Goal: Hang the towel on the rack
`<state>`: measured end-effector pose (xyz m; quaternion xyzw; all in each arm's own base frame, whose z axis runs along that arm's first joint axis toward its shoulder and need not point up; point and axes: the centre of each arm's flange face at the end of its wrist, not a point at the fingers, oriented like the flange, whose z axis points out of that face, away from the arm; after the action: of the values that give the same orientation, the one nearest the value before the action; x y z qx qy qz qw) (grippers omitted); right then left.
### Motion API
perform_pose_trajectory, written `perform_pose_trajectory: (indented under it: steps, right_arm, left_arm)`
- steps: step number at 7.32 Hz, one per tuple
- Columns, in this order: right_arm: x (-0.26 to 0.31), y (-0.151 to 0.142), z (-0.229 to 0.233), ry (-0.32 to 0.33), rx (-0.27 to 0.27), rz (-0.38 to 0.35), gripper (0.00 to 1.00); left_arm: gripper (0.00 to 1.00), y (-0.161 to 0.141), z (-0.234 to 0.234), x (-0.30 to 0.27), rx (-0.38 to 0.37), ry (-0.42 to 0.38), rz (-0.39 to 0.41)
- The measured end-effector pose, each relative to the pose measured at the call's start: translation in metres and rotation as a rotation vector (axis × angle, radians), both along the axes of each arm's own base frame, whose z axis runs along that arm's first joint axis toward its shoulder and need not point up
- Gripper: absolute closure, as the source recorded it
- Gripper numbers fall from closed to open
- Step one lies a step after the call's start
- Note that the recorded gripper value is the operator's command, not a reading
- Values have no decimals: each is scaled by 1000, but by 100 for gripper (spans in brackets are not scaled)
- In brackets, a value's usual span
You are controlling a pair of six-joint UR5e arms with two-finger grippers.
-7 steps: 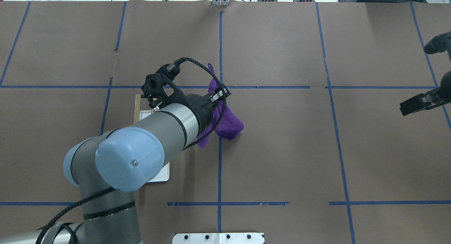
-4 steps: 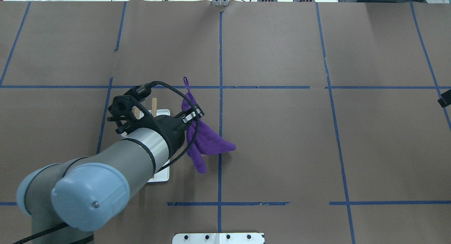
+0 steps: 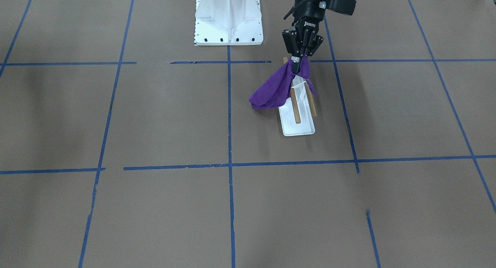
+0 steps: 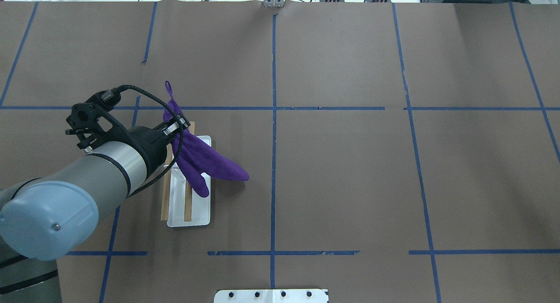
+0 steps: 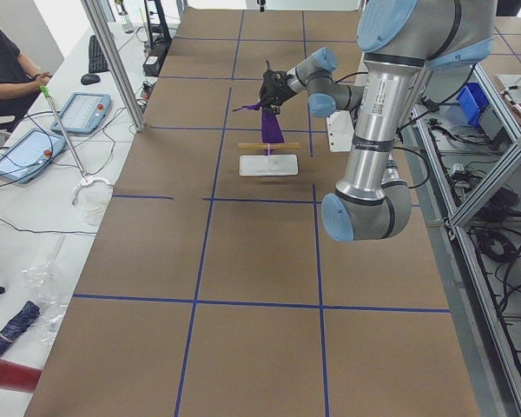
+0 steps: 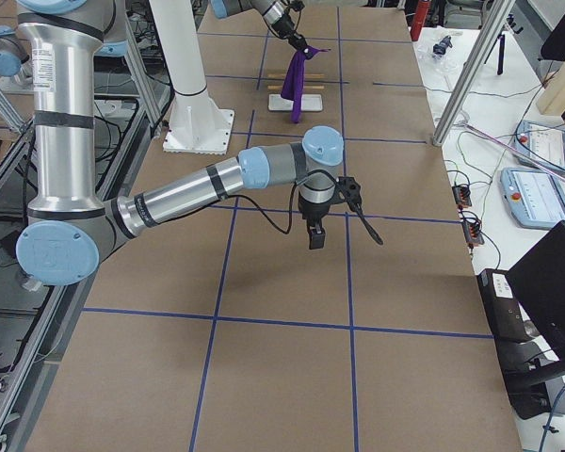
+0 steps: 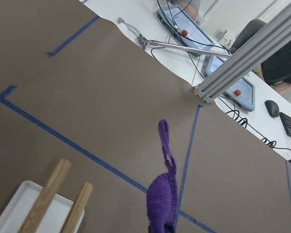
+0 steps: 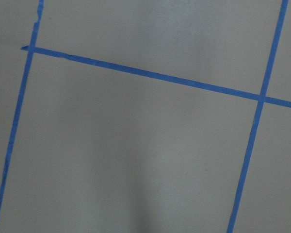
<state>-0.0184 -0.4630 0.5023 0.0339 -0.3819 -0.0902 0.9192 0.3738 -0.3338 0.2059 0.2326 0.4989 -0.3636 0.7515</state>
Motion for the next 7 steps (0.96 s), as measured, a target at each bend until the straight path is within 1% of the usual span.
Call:
perform_pose_trajectory:
  steps: [1, 3, 5, 7]
  right_arm:
    - [7, -4, 15, -8, -14, 17, 0]
    - [13, -7, 18, -11, -12, 34, 0]
    - [19, -7, 16, -12, -8, 48, 0]
    - [22, -7, 17, -12, -8, 53, 0]
  left_arm:
    - [100, -10, 24, -12, -12, -59, -7]
    - [100, -22, 68, -29, -38, -162, -8]
    - [100, -27, 97, -26, -57, -225, -5]
    - [100, -33, 122, -13, -77, -272, -2]
